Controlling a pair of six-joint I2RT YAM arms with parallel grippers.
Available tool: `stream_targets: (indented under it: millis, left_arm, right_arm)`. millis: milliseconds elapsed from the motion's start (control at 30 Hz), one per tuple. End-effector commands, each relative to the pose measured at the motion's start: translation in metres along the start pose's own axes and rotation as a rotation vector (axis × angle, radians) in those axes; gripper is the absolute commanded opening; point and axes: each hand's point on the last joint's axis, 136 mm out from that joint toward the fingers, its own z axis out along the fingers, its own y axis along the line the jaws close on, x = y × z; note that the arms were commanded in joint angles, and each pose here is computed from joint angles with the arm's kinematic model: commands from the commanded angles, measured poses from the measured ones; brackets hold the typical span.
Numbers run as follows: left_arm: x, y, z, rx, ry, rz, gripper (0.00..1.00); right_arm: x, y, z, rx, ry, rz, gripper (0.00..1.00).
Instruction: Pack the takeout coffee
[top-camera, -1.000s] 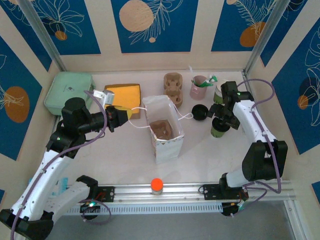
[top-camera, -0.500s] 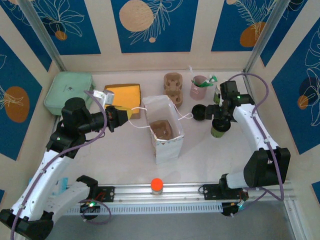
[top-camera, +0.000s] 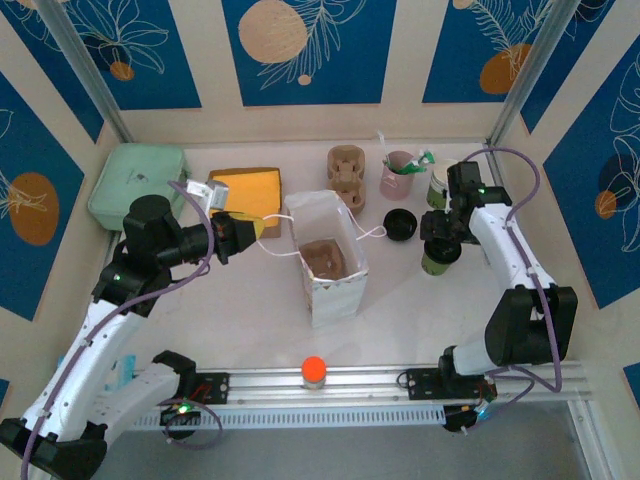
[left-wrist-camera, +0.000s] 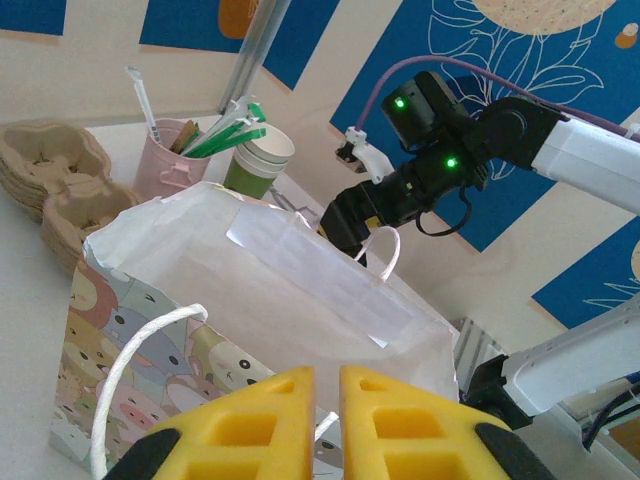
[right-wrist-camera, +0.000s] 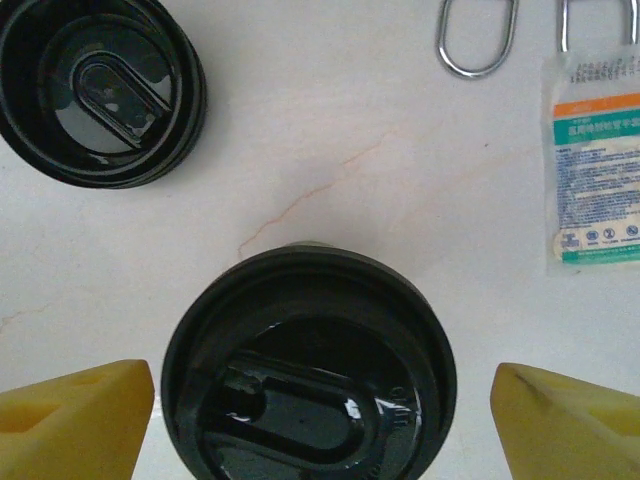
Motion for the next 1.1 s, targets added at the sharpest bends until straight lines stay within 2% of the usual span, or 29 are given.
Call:
stream_targets:
  millis: [0, 267, 500, 800, 1067]
  left_arm:
    - [-0.005, -0.006, -0.002, 0.009, -0.014, 0.032, 0.15]
    - [-0.005, -0.006, -0.003, 0.009, -0.015, 0.031, 0.15]
    - [-0.004, -0.006, -0.002, 0.008, -0.013, 0.030, 0.15]
    - [-0.006, -0.007, -0.002, 0.014, -0.017, 0.033, 0.15]
    - [-0.006, -0.008, -0.004, 0.011, -0.019, 0.039, 0.15]
  right_arm:
    - [0.008, 0.005, 0.003, -0.033, 0.045, 0.021, 0.88]
    - [0.014, 0.006, 0.008, -0.035, 0.065, 0.034, 0.87]
    - [0.020, 0.002, 0.013, -0.031, 0.105, 0.090, 0.81]
    - [0.031, 0.001, 0.020, -0.022, 0.139, 0.133, 0.79]
    - [0.035, -0.003, 0.019, 0.004, 0.161, 0.220, 0.63]
